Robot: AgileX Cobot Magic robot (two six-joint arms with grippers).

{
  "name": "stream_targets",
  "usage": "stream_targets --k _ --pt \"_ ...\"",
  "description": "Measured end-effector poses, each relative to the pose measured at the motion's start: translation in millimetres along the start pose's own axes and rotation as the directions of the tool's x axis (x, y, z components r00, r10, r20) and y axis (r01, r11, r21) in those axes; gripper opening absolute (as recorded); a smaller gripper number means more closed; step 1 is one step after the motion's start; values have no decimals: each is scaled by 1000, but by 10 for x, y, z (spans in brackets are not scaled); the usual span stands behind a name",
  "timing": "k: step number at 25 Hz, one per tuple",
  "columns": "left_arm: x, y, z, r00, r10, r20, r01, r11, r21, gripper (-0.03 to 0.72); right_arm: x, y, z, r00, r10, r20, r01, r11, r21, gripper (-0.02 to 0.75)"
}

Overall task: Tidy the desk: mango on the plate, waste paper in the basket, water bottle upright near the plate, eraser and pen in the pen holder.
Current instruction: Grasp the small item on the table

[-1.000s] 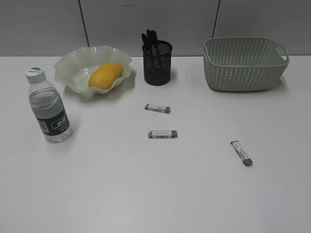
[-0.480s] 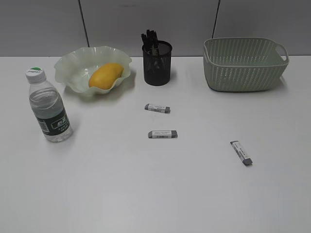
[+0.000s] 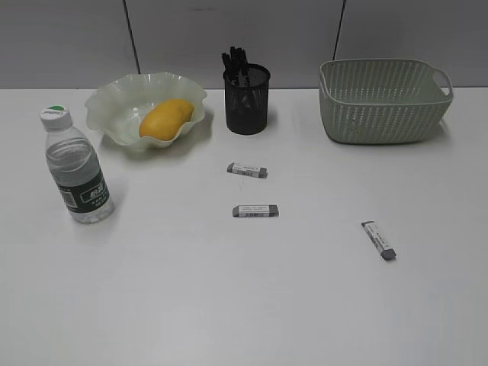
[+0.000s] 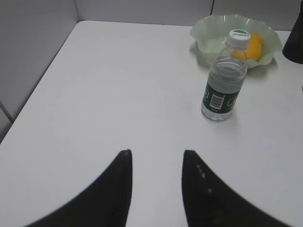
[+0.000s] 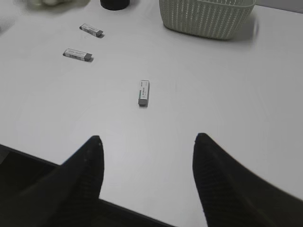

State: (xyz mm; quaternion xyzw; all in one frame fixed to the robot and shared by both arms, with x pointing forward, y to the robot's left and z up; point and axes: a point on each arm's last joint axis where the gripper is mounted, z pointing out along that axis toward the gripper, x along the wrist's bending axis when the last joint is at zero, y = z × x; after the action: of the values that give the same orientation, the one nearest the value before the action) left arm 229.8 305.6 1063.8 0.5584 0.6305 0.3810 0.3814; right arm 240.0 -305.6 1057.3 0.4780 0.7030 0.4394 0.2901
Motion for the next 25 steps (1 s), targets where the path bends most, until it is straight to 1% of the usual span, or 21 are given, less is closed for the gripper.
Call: stream_targets --k 5,25 --pt "1 0 0 1000 0 -1 0 1000 0 241 -4 -23 -41 1000 2 -1 -2 1000 -29 475" --pt "3 -1 0 1000 2 -3 -2 1000 1 237 -3 -23 -41 1000 3 -2 -3 1000 -28 475"
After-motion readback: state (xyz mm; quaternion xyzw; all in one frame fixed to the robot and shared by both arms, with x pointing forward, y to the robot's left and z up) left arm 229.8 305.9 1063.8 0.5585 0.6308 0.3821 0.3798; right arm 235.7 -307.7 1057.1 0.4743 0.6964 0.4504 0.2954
